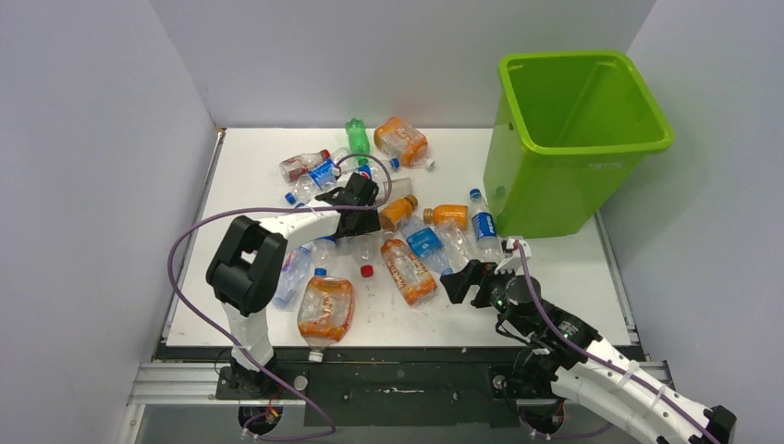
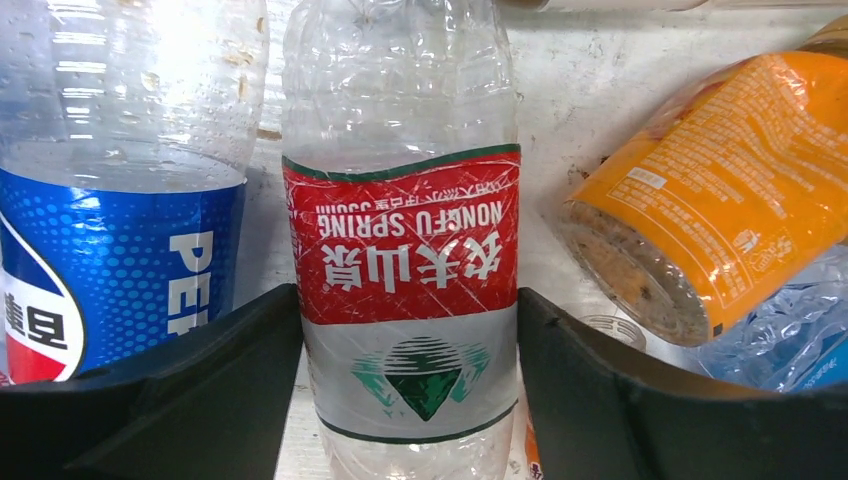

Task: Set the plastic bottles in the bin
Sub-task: Pick up the plastic bottle at the center of the board.

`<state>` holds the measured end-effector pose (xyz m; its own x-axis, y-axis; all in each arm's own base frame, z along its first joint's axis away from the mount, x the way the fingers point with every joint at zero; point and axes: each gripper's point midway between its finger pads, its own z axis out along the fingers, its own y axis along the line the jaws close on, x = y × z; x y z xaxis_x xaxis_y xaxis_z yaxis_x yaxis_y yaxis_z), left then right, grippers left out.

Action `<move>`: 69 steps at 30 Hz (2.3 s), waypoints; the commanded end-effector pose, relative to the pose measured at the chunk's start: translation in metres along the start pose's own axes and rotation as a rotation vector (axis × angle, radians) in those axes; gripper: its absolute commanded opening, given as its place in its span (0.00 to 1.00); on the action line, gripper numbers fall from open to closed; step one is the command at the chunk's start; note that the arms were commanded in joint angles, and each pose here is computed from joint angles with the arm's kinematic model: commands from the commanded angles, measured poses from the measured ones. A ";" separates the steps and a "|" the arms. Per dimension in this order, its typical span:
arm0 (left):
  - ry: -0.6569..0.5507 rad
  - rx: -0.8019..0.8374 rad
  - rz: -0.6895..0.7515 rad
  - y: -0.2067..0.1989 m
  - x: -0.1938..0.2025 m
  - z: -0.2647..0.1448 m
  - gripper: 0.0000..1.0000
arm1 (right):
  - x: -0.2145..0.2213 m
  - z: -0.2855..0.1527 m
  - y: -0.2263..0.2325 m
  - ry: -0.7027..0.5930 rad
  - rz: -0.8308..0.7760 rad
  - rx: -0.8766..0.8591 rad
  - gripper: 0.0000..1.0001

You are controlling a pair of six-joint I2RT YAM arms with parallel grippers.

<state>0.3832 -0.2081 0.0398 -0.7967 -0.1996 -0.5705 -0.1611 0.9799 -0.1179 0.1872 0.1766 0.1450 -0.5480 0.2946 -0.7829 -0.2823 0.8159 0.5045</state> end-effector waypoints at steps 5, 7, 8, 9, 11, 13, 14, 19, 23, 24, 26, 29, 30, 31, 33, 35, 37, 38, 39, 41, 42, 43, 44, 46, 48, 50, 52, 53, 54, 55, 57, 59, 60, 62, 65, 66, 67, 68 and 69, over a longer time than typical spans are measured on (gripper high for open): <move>-0.022 0.059 -0.024 -0.010 -0.007 0.000 0.51 | -0.020 -0.007 0.016 -0.042 0.007 -0.042 0.96; -0.037 0.074 -0.033 -0.011 -0.011 -0.006 0.42 | -0.023 -0.008 0.017 -0.047 0.007 -0.041 0.97; -0.045 0.083 -0.037 -0.011 -0.013 -0.011 0.38 | -0.023 -0.008 0.018 -0.046 0.006 -0.043 0.97; -0.058 0.098 -0.043 -0.013 -0.017 -0.017 0.35 | -0.025 -0.009 0.019 -0.047 0.004 -0.046 0.97; -0.091 0.129 -0.057 -0.015 -0.027 -0.033 0.30 | -0.027 -0.010 0.022 -0.048 0.002 -0.055 0.97; -0.126 0.169 -0.068 -0.018 -0.037 -0.052 0.25 | -0.029 -0.010 0.027 -0.043 -0.004 -0.069 0.97; -0.143 0.192 -0.074 -0.019 -0.042 -0.063 0.23 | -0.030 -0.011 0.029 -0.043 -0.007 -0.079 0.97; -0.224 0.337 -0.127 -0.028 -0.060 -0.121 0.16 | -0.043 -0.015 0.046 -0.056 -0.020 -0.134 0.97; -0.288 0.501 -0.208 -0.038 -0.068 -0.170 0.14 | -0.054 -0.018 0.060 -0.080 -0.015 -0.188 0.97; -0.308 0.551 -0.235 -0.040 -0.069 -0.184 0.14 | -0.056 -0.018 0.065 -0.086 -0.010 -0.206 0.97; -0.329 0.641 -0.287 -0.045 -0.068 -0.205 0.13 | -0.060 -0.019 0.074 -0.101 0.003 -0.248 0.97; -0.357 0.792 -0.385 -0.055 -0.067 -0.235 0.12 | -0.064 -0.020 0.088 -0.119 0.033 -0.319 0.97; -0.368 0.842 -0.415 -0.057 -0.067 -0.245 0.12 | -0.065 -0.020 0.093 -0.124 0.042 -0.343 0.97; -0.381 0.886 -0.440 -0.059 -0.067 -0.254 0.12 | -0.065 -0.019 0.096 -0.127 0.051 -0.360 0.97; -0.408 0.967 -0.486 -0.061 -0.067 -0.272 0.11 | -0.071 -0.019 0.107 -0.154 0.073 -0.410 0.97; -0.436 1.036 -0.517 -0.062 -0.069 -0.290 0.10 | -0.076 -0.019 0.115 -0.175 0.091 -0.450 0.97; -0.463 1.084 -0.544 -0.061 -0.067 -0.303 0.10 | -0.078 -0.018 0.121 -0.185 0.106 -0.478 0.97; -0.473 1.107 -0.559 -0.059 -0.065 -0.307 0.10 | -0.078 -0.017 0.123 -0.188 0.115 -0.487 0.97; -0.485 1.129 -0.577 -0.059 -0.064 -0.312 0.10 | -0.078 -0.017 0.126 -0.195 0.124 -0.499 0.97; -0.510 1.169 -0.622 -0.056 -0.062 -0.321 0.10 | -0.079 -0.016 0.131 -0.205 0.140 -0.520 0.96; -0.520 1.184 -0.638 -0.055 -0.062 -0.324 0.10 | -0.078 -0.016 0.134 -0.208 0.144 -0.532 0.96; -0.529 1.195 -0.651 -0.054 -0.061 -0.326 0.10 | -0.078 -0.016 0.137 -0.214 0.147 -0.540 0.96; -0.531 1.202 -0.658 -0.054 -0.060 -0.327 0.10 | -0.078 -0.016 0.140 -0.222 0.147 -0.541 0.96; -0.535 1.212 -0.671 -0.053 -0.059 -0.329 0.10 | -0.077 -0.017 0.148 -0.232 0.135 -0.546 0.96; -0.537 1.228 -0.690 -0.053 -0.059 -0.331 0.10 | -0.070 -0.017 0.157 -0.227 0.105 -0.547 0.96; -0.542 1.242 -0.706 -0.052 -0.059 -0.334 0.10 | -0.068 -0.019 0.166 -0.236 0.086 -0.551 0.96; -0.554 1.255 -0.716 -0.052 -0.060 -0.338 0.10 | -0.067 -0.023 0.173 -0.258 0.081 -0.563 0.96; -0.558 1.257 -0.718 -0.051 -0.060 -0.340 0.10 | -0.066 -0.025 0.175 -0.266 0.080 -0.563 0.95; -0.563 1.257 -0.720 -0.050 -0.060 -0.341 0.10 | -0.066 -0.027 0.176 -0.280 0.081 -0.565 0.95; -0.569 1.256 -0.725 -0.049 -0.061 -0.341 0.10 | -0.065 -0.029 0.178 -0.289 0.082 -0.569 0.95; -0.580 1.252 -0.731 -0.047 -0.061 -0.342 0.10 | -0.064 -0.031 0.180 -0.305 0.081 -0.568 0.95; -0.591 1.249 -0.735 -0.044 -0.062 -0.343 0.10 | -0.061 -0.033 0.183 -0.307 0.072 -0.572 0.95; -0.595 1.247 -0.737 -0.043 -0.062 -0.343 0.10 | -0.058 -0.033 0.185 -0.301 0.066 -0.575 0.95; -0.598 1.247 -0.739 -0.041 -0.062 -0.343 0.10 | -0.055 -0.032 0.189 -0.294 0.055 -0.577 0.95; -0.591 1.254 -0.740 -0.041 -0.059 -0.344 0.10 | -0.052 -0.029 0.191 -0.297 0.054 -0.554 0.95; -0.588 1.258 -0.741 -0.041 -0.058 -0.344 0.10 | -0.053 -0.026 0.190 -0.300 0.054 -0.536 0.95; -0.588 1.258 -0.742 -0.040 -0.058 -0.344 0.10 | -0.056 -0.026 0.190 -0.307 0.060 -0.529 0.94; -0.588 1.259 -0.742 -0.040 -0.057 -0.344 0.10 | -0.058 -0.025 0.190 -0.315 0.062 -0.523 0.93; -0.587 1.260 -0.741 -0.040 -0.056 -0.345 0.10 | -0.060 -0.025 0.190 -0.321 0.068 -0.517 0.93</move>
<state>0.2408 -0.2413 0.3340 -0.4045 -0.8608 -0.3089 0.3606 0.1602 -0.9188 0.1367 0.3064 0.2630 -0.3961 0.4399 -0.8060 -0.6601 0.4737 0.5830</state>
